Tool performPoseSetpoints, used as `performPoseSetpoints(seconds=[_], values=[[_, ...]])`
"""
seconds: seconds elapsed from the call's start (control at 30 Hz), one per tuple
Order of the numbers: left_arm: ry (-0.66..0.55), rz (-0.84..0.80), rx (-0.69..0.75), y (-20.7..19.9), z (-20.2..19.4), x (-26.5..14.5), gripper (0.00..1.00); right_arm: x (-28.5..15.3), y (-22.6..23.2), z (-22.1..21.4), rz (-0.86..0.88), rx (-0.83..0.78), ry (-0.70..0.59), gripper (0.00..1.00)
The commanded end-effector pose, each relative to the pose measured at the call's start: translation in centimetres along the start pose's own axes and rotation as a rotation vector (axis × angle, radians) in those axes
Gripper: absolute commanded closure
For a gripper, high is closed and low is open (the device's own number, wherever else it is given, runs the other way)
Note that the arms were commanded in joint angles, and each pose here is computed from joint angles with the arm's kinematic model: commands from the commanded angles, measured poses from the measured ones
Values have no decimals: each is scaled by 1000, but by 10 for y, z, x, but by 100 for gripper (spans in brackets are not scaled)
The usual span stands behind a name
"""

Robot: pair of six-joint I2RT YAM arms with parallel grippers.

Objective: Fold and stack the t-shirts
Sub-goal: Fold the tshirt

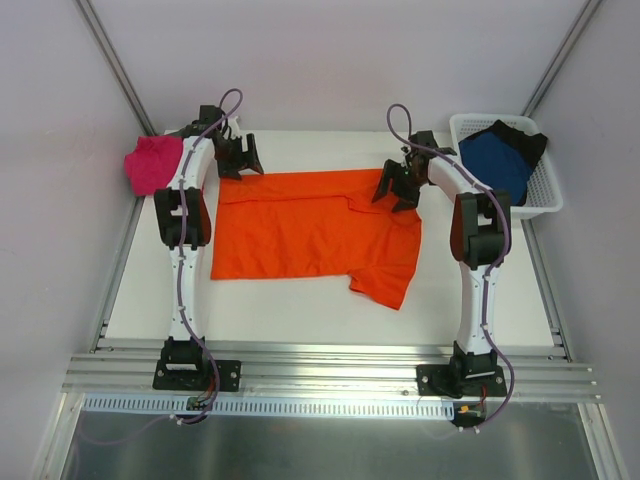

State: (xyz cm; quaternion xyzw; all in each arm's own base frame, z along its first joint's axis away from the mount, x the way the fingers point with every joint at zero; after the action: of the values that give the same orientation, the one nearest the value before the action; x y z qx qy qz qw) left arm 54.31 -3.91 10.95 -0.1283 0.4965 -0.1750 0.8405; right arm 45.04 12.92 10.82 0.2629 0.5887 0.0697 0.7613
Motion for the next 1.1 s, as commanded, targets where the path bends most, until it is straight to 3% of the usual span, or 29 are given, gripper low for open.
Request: performPoseSetpoints(seconds=[0.0,0.27,0.4,0.57,0.67,0.9,1.07], values=[[-65,-43,1,-7,15,1,20,-12,0,21,-41,-39,-95,27],[-136,-54,61,-25,32,-24,21,-22,18,32,-34,-108,-162,27],[-231,-13,113,-49,48,-86,17,-41,33,25,10,-147,-175,26],[-284,54,183,-82,45,-134,16,-58,37,1,34,-146,-146,27],[-232,61,188,-88,21,-143,16,-57,28,-17,25,-111,-95,27],[32,99,109,-80,-68,-112,18,-41,10,-48,8,-42,20,27],[150,101,52,-68,-100,-90,18,-36,7,-51,3,-35,36,27]])
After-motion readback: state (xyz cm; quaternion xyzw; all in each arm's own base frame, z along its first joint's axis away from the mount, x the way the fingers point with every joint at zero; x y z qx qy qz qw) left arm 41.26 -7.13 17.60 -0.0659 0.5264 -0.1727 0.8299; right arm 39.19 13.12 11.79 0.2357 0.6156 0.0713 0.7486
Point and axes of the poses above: each gripper's point midway between its finger pads, its own x axis out along the fingers, its own y axis along the line the jaws close on, z = x × y, the point moved 8 cm from there along -x, back along the fingers, and after that the axes turned 7 degrees about x, right-handed, at the moved point
